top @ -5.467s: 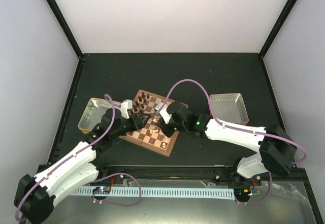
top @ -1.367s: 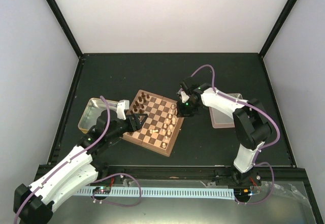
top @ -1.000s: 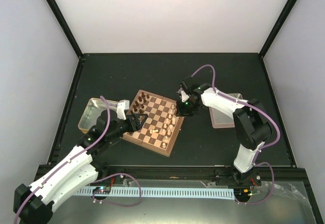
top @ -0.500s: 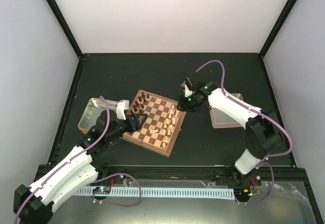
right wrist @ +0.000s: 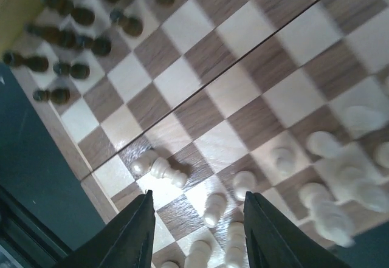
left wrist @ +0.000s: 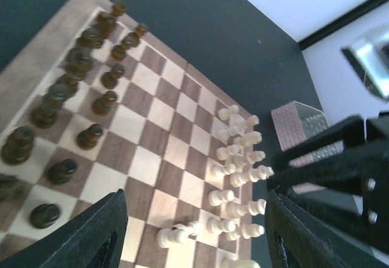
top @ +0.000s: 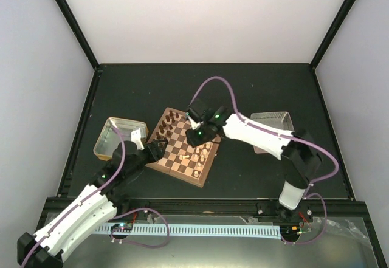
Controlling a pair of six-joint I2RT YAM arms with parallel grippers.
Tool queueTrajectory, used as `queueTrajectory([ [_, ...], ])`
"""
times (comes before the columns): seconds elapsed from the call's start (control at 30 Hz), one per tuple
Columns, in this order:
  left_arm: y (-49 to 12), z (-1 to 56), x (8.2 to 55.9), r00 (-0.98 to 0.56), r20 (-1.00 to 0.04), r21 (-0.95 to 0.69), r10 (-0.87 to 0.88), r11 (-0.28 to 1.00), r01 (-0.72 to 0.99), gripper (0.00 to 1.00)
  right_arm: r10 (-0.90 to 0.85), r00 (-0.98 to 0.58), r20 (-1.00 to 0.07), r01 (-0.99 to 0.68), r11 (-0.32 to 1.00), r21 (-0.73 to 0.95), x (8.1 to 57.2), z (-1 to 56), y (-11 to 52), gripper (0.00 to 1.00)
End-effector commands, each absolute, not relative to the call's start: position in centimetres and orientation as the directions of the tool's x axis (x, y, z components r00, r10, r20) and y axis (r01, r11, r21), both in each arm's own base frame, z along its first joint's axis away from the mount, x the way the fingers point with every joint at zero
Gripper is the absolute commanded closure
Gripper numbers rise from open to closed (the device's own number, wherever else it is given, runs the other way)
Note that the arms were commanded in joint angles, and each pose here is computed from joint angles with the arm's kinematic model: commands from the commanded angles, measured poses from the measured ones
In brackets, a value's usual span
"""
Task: Set up the chess pieces on the board
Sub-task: Pick up the chess piece from the chessboard.
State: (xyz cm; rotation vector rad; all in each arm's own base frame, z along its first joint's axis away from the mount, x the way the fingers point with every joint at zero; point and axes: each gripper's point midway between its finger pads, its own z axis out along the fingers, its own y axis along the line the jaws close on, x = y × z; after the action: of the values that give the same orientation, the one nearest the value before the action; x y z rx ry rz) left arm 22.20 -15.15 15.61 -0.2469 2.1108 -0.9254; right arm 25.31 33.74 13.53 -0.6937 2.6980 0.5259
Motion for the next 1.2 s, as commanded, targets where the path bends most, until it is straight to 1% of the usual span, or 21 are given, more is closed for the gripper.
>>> queueTrajectory([
  [0.0,-12.9,14.6,22.3,-0.600,-0.587,-0.700,-0.544,0.713,0.038,0.36,-0.512,-0.795,-0.326,-0.588,0.784,0.201,23.6,10.8,35.0,0.59],
  [0.03,-12.8,14.4,22.2,-0.599,-0.586,-0.701,-0.546,0.712,0.037,0.37,-0.524,-0.790,-0.318,-0.597,0.776,0.204,23.2,10.4,35.4,0.60],
  [0.1,-13.1,14.1,22.1,-0.608,-0.585,-0.703,-0.537,0.710,0.049,0.39,-0.539,-0.786,-0.302,-0.605,0.770,0.200,22.7,9.6,35.8,0.65],
  [0.17,-14.5,14.2,21.9,-0.634,-0.594,-0.709,-0.494,0.695,0.122,0.42,-0.539,-0.794,-0.283,-0.598,0.776,0.201,22.5,9.0,35.9,0.72],
  [0.23,-15.9,14.2,21.8,-0.673,-0.585,-0.717,-0.452,0.676,0.169,0.46,-0.523,-0.805,-0.281,-0.582,0.787,0.202,22.6,8.8,35.9,0.76],
  [0.33,-17.6,13.7,21.7,-0.740,-0.558,-0.713,-0.375,0.673,0.197,0.49,-0.475,-0.822,-0.313,-0.548,0.810,0.209,23.2,9.5,36.0,0.77],
  [0.43,-19.4,13.0,21.7,-0.805,-0.523,-0.705,-0.280,0.673,0.224,0.49,-0.406,-0.842,-0.355,-0.497,0.840,0.219,24.0,10.6,35.7,0.77],
  [0.5,-20.3,11.7,21.8,-0.847,-0.480,-0.698,-0.229,0.684,0.212,0.49,-0.355,-0.854,-0.380,-0.458,0.860,0.226,24.7,11.2,35.1,0.77],
  [0.67,-22.0,10.7,22.2,-0.877,-0.454,-0.687,-0.155,0.687,0.234,0.48,-0.257,-0.860,-0.440,-0.386,0.893,0.233,25.9,12.9,33.4,0.77],
  [0.77,-22.4,10.1,22.5,-0.887,-0.443,-0.675,-0.131,0.700,0.234,0.50,-0.238,-0.861,-0.449,-0.369,0.900,0.230,26.2,13.1,32.8,0.77],
  [1.03,-22.4,7.8,22.4,-0.917,-0.390,-0.632,-0.088,0.750,0.196,0.65,-0.245,-0.861,-0.446,-0.375,0.898,0.230,26.2,13.0,32.9,0.77],
  [1.17,-22.4,7.1,22.3,-0.924,-0.376,-0.617,-0.073,0.764,0.191,0.65,-0.244,-0.857,-0.455,-0.379,0.896,0.234,26.4,13.3,33.1,0.76],
])
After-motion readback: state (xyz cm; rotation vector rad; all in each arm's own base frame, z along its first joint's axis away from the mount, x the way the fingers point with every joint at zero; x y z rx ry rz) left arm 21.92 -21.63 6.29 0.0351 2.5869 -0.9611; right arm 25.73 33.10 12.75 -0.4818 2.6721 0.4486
